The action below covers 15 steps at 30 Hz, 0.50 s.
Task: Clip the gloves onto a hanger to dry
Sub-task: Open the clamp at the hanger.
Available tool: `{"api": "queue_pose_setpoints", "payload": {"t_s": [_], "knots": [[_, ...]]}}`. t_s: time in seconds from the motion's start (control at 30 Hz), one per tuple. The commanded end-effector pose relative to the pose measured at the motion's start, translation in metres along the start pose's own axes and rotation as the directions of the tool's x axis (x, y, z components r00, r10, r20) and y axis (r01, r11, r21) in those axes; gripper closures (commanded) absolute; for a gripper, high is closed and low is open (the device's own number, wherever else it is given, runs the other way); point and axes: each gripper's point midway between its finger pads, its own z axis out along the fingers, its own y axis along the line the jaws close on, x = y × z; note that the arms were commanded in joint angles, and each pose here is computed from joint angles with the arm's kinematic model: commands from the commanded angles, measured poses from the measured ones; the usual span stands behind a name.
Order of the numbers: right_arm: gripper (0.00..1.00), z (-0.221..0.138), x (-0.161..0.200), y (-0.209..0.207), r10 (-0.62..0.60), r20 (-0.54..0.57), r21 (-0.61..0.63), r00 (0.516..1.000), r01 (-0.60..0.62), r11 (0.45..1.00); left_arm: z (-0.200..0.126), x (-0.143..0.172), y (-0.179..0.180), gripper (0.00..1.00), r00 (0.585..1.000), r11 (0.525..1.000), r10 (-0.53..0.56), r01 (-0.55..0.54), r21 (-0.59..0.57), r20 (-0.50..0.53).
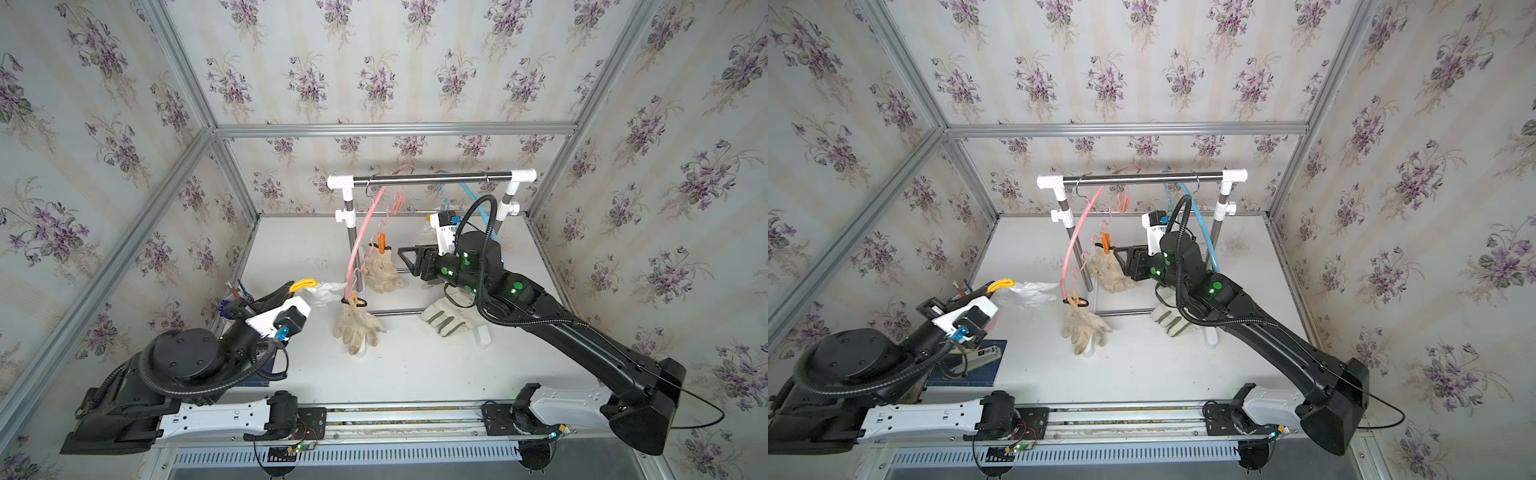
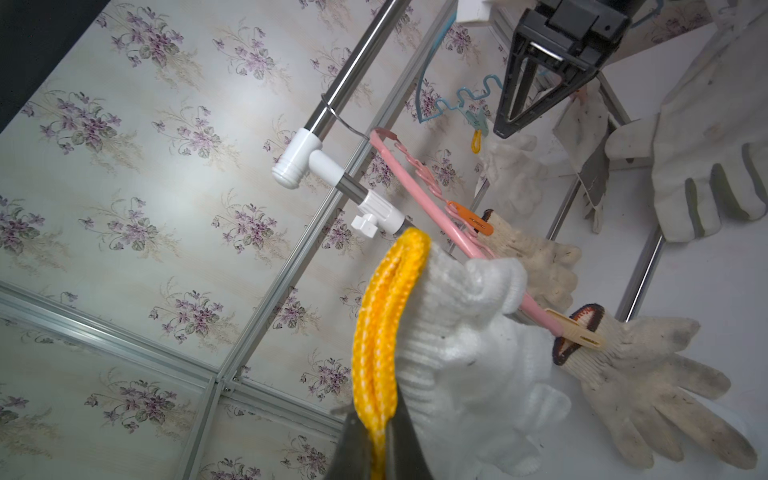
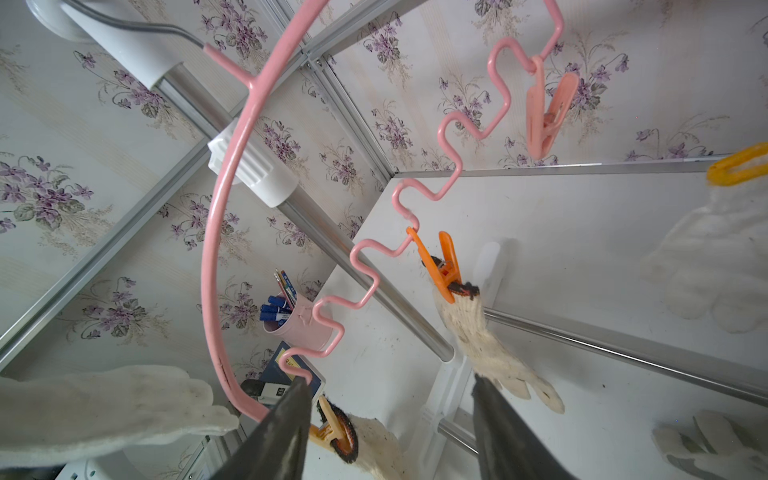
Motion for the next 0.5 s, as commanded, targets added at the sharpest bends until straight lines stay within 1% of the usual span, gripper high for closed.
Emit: {"api": "queue_pose_setpoints", "payload": {"t_s": [0.0, 0.07, 0.13, 0.17, 0.2, 0.23, 0.27, 0.33, 0.4, 0.47], "knots": [[0.38, 0.000, -0.009, 0.009, 0.015, 0.035, -0.045, 0.999, -0.013, 0.999, 0.010, -0.005, -0.024, 0.97, 1.000, 0.998, -0.008, 0.009, 0.063, -0.014], [0.38, 0.000, -0.008, 0.010, 0.020, 0.032, -0.052, 0.999, -0.018, 0.998, 0.020, -0.013, -0.044, 0.97, 1.000, 0.992, -0.022, 0.025, 0.121, -0.020], [0.38, -0.001, -0.007, 0.009, 0.022, 0.029, -0.048, 0.999, -0.020, 0.999, 0.037, -0.016, -0.073, 0.97, 0.997, 0.974, -0.021, 0.036, 0.224, -0.071], [0.38, -0.001, -0.007, 0.009, 0.021, 0.031, -0.044, 0.999, -0.020, 0.999, 0.049, -0.013, -0.086, 0.98, 0.991, 0.956, -0.042, 0.076, 0.282, -0.127], [0.38, -0.003, -0.008, 0.008, 0.020, 0.036, -0.039, 0.999, -0.019, 0.999, 0.061, -0.011, -0.099, 1.00, 0.980, 0.926, -0.081, 0.140, 0.350, -0.180], [0.38, -0.005, -0.008, 0.007, 0.020, 0.039, -0.035, 0.999, -0.018, 0.999, 0.070, -0.010, -0.105, 1.00, 0.971, 0.902, -0.115, 0.191, 0.387, -0.211], [0.38, -0.008, -0.010, 0.007, 0.021, 0.045, -0.030, 0.999, -0.019, 0.999, 0.080, -0.014, -0.108, 1.00, 0.967, 0.891, -0.141, 0.217, 0.400, -0.211], [0.38, -0.015, -0.012, 0.005, 0.017, 0.061, -0.022, 0.998, -0.015, 1.000, 0.092, -0.024, -0.100, 1.00, 0.975, 0.904, -0.163, 0.209, 0.373, -0.150], [0.38, -0.024, -0.015, 0.003, 0.007, 0.081, -0.005, 0.997, -0.007, 1.000, 0.097, -0.025, -0.082, 1.00, 0.970, 0.910, -0.214, 0.240, 0.338, -0.113], [0.37, -0.030, -0.018, 0.000, -0.013, 0.099, 0.013, 0.995, 0.012, 1.000, 0.098, -0.017, -0.061, 0.98, 0.960, 0.915, -0.254, 0.278, 0.292, -0.117]]}}
